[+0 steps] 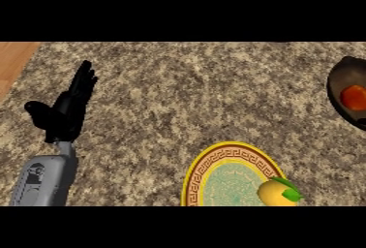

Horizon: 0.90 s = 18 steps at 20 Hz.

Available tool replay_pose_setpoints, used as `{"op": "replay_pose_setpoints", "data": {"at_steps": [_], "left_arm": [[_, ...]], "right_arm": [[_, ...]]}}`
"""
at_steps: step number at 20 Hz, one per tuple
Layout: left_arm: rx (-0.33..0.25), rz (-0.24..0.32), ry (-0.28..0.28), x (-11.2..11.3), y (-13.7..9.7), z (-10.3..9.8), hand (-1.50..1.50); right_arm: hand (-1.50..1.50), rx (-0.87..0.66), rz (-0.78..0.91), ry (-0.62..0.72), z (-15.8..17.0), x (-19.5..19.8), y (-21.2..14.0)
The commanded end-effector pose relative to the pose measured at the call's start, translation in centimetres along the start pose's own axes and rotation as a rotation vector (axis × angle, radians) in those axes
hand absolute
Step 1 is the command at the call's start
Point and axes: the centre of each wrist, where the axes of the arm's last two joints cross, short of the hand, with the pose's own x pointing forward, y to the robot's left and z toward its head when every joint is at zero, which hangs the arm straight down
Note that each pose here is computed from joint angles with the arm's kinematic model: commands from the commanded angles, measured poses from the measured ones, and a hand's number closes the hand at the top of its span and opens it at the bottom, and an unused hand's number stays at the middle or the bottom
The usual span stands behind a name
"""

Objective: Pick the tomato from the plate and place it in the pan

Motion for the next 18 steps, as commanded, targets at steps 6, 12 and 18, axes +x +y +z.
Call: {"op": "replay_pose_setpoints", "data": {"at_steps": [6, 12, 18], "left_arm": [[0.038, -0.012, 0.024, -0.6, 1.8, 0.9, 0.0], [0.063, -0.014, 0.026, -0.5, 1.8, 1.1, 0.0], [0.095, -0.014, 0.055, -1.6, 2.5, 1.6, 0.0]], "right_arm": [[-1.5, -0.005, -0.321, -0.045, 5.7, -2.0, -5.5], [-1.5, 0.031, -0.41, -0.079, 8.7, -2.4, -8.3], [-1.5, 0.06, -0.409, -0.085, 11.3, -1.4, -12.2]]}}
